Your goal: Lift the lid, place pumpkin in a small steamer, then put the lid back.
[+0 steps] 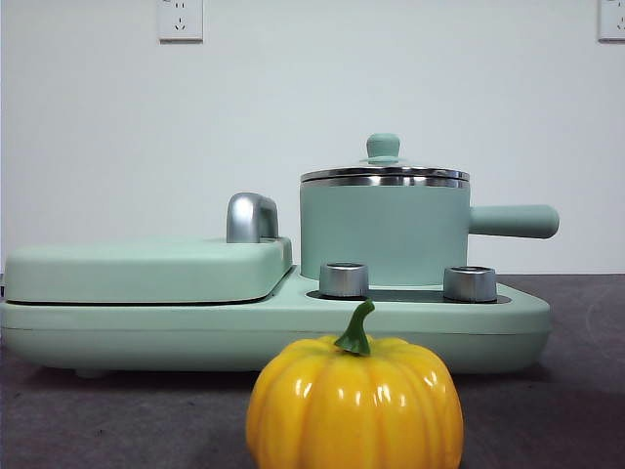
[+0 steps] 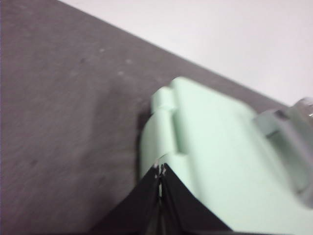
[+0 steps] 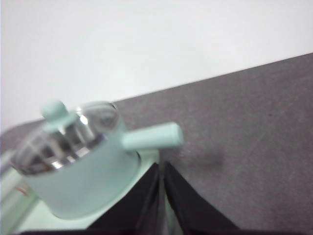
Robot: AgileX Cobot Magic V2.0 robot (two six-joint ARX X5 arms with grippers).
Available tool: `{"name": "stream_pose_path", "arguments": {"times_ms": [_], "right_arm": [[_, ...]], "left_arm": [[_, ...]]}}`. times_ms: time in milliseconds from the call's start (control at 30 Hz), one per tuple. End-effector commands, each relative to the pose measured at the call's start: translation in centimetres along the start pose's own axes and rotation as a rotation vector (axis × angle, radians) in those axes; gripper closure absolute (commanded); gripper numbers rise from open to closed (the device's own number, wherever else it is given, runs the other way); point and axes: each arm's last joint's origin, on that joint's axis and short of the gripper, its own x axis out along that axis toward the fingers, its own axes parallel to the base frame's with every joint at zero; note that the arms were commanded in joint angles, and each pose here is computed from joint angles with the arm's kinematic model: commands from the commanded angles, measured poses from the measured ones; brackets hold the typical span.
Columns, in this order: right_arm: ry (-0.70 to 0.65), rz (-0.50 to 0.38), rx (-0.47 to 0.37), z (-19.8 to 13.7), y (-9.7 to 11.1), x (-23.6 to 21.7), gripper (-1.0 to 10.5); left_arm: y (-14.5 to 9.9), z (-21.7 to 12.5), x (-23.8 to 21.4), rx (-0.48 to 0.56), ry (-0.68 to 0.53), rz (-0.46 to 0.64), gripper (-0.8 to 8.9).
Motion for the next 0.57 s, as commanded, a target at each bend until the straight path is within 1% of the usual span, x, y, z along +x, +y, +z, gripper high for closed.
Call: {"name": "stream_pose_path", "arguments": {"times_ms": [33,133,200,300,467,567], "right_arm": [[0.027,0.028,0.046,1.7,0.9,-0.5,9.3],[0.072,0.071,0.053,3.6,2.0,-0.9,9.3],[0.114,0.111,0.061,5.0,2.7,-1.1,9.3],[0.184,0.173,0.066,6.6,3.6,-1.2,9.3],[0.305,0.319,0.064,8.9,4.9,-0.9,9.3],[0.344,0.38,0.05,10.0,5.4,-0.6,9.3]], "left_arm": [[-1.1,1.9,-0.2,-0.014,-0.016,-0.045,8.06],[-2.3,3.6,-0.2,-0.007,0.023,-0.122,8.06],[-3.2,4.9,-0.1,-0.002,0.06,-0.187,8.06],[-4.3,6.6,0.2,-0.002,0.121,-0.25,8.06],[-6.4,9.6,0.8,0.06,0.237,-0.368,8.06],[-7.5,10.8,1.2,0.091,0.301,-0.464,8.06]]}}
